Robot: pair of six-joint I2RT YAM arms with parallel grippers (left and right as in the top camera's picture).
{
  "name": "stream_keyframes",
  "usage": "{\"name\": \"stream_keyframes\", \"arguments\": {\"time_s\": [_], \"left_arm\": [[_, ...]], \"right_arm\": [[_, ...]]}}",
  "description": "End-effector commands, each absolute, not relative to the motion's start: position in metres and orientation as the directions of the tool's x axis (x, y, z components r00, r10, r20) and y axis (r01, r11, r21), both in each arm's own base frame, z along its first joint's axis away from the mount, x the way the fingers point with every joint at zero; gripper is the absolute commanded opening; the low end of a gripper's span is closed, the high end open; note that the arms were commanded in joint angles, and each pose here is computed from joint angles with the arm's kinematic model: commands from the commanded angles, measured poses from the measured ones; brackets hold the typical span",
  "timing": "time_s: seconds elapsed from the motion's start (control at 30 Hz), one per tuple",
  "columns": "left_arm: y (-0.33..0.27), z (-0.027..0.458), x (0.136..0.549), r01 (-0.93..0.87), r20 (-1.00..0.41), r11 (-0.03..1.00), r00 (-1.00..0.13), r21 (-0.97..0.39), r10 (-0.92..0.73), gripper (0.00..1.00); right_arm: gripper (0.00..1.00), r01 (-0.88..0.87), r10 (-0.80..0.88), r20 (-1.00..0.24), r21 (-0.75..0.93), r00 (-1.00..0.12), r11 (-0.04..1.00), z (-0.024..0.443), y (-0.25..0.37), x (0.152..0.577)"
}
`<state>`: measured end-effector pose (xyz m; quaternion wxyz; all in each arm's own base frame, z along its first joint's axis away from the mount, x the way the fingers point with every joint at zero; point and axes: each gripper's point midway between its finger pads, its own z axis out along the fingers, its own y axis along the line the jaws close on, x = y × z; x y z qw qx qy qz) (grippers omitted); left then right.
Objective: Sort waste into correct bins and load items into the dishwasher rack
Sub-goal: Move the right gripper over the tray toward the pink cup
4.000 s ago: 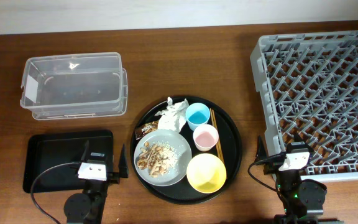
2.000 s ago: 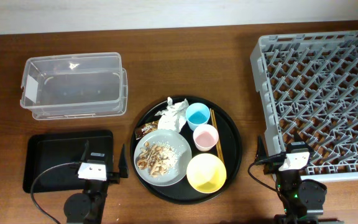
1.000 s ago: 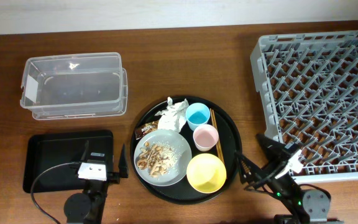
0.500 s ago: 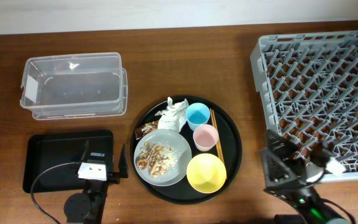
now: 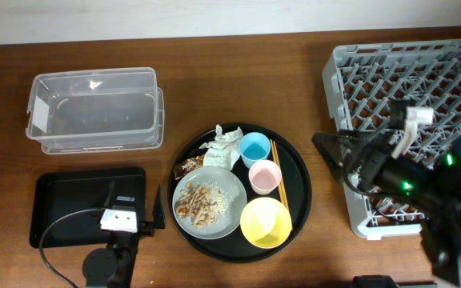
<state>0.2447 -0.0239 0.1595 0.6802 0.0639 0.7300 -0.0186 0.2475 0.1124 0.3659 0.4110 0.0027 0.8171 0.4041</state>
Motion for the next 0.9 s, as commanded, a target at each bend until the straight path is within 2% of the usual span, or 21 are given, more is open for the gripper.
{"name": "stream_keyframes", "arguments": {"time_s": [0.0, 0.2, 0.33, 0.47, 0.63, 0.8, 0.87], "left_arm": [[-0.025, 0.158, 0.245, 0.129, -0.994, 0.989, -0.063, 0.075, 0.084, 0.99], [-0.025, 0.158, 0.245, 0.129, -0.994, 0.989, -0.063, 0.075, 0.084, 0.99], [-0.025, 0.158, 0.245, 0.129, -0.994, 0.989, -0.063, 0.075, 0.084, 1.0], [-0.025, 0.158, 0.245, 0.129, -0.994, 0.989, -0.063, 0.075, 0.084, 0.99], [-0.025, 0.158, 0.245, 0.129, -0.994, 0.989, -0.063, 0.075, 0.084, 0.99], [-0.025, 0.158, 0.245, 0.129, -0.994, 0.989, -0.063, 0.075, 0.084, 0.99], [-0.025, 0.158, 0.245, 0.129, -0.994, 0.989, -0.063, 0.075, 0.084, 0.99]], "right_arm": [[0.98, -0.281, 0.174, -0.77, 0.419, -0.614, 0.864, 0.362, 0.097, 0.265], [0.98, -0.215, -0.019, -0.664, 0.215, -0.748, 0.952, 0.298, 0.124, 0.272], [0.98, -0.279, -0.19, -0.541, 0.087, -0.819, 0.956, 0.245, 0.164, 0.272], [0.99, -0.311, -0.287, -0.418, -0.009, -0.862, 0.95, 0.198, 0.183, 0.277], [0.98, -0.356, -0.335, -0.288, 0.025, -0.897, 0.934, 0.158, 0.205, 0.271], [0.98, -0.382, -0.332, -0.274, 0.154, -0.903, 0.911, 0.154, 0.231, 0.267], [0.98, -0.343, -0.285, -0.266, 0.203, -0.921, 0.917, 0.153, 0.239, 0.268]]}}
